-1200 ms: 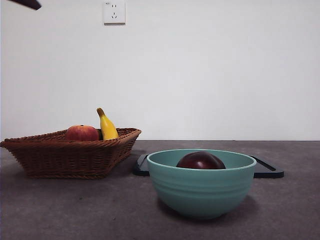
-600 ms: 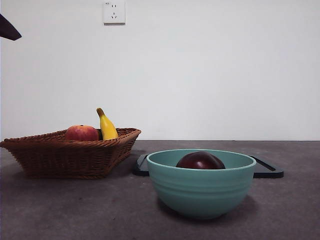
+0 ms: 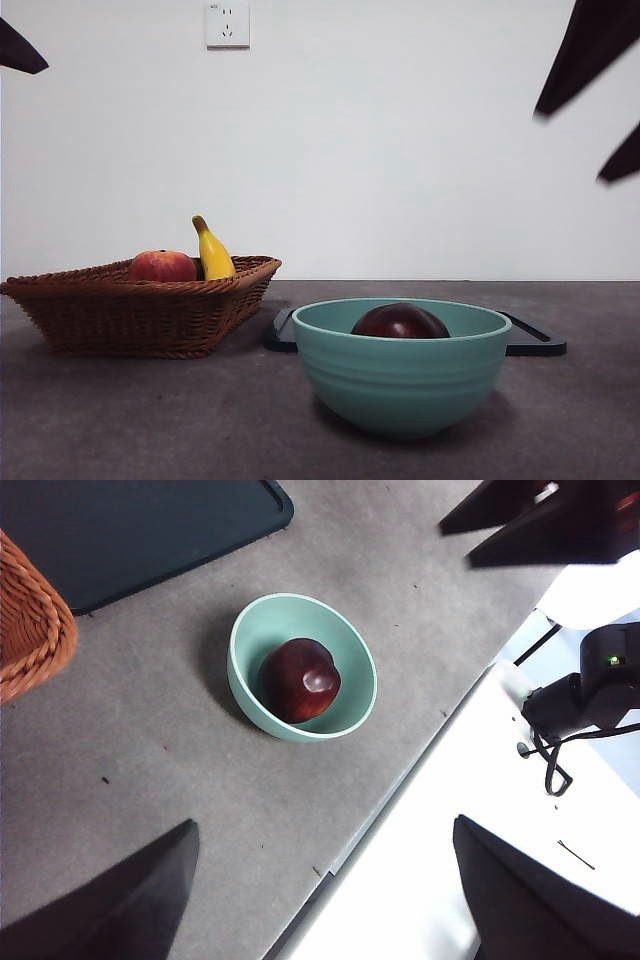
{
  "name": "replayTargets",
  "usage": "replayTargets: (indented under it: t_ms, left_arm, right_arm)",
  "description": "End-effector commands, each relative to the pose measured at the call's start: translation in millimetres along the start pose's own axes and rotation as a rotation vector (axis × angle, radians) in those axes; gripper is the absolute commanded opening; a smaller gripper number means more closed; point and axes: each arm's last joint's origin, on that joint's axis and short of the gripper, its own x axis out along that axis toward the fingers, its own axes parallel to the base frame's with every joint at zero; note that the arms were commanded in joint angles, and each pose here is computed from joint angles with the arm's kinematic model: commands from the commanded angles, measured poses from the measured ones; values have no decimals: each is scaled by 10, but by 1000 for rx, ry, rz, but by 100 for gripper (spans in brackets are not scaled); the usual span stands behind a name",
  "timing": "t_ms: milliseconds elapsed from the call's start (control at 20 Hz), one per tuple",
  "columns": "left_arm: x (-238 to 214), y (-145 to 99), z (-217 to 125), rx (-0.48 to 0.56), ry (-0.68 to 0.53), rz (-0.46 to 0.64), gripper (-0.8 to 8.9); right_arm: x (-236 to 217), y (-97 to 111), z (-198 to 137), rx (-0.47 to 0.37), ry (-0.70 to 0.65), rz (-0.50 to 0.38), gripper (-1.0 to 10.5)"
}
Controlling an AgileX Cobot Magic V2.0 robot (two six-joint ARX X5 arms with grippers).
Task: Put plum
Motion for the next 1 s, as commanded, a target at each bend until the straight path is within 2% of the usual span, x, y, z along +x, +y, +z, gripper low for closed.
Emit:
replayTargets:
  t_ms: [50, 400, 550, 800, 900, 1000]
  left_arm:
    - [-10, -13, 36, 30, -14, -7, 401]
    - [-10, -13, 35, 29, -14, -7, 401]
    - [-10, -13, 35, 29, -14, -7, 401]
    - [-10, -13, 35, 29, -14, -7, 401]
    - [-10, -13, 35, 30, -14, -7, 401]
    - [-10, -13, 36, 30, -14, -7, 401]
  right_arm:
    - [189, 6, 25, 14, 4, -22, 355]
    - [659, 84, 113, -37, 3, -129, 319]
    - [843, 84, 124, -49, 31, -136, 260]
    - [1059, 54, 123, -61, 56, -186, 255]
    - [1114, 34, 113, -60, 71, -205, 203]
    - [1157, 24, 107, -59, 82, -205, 196]
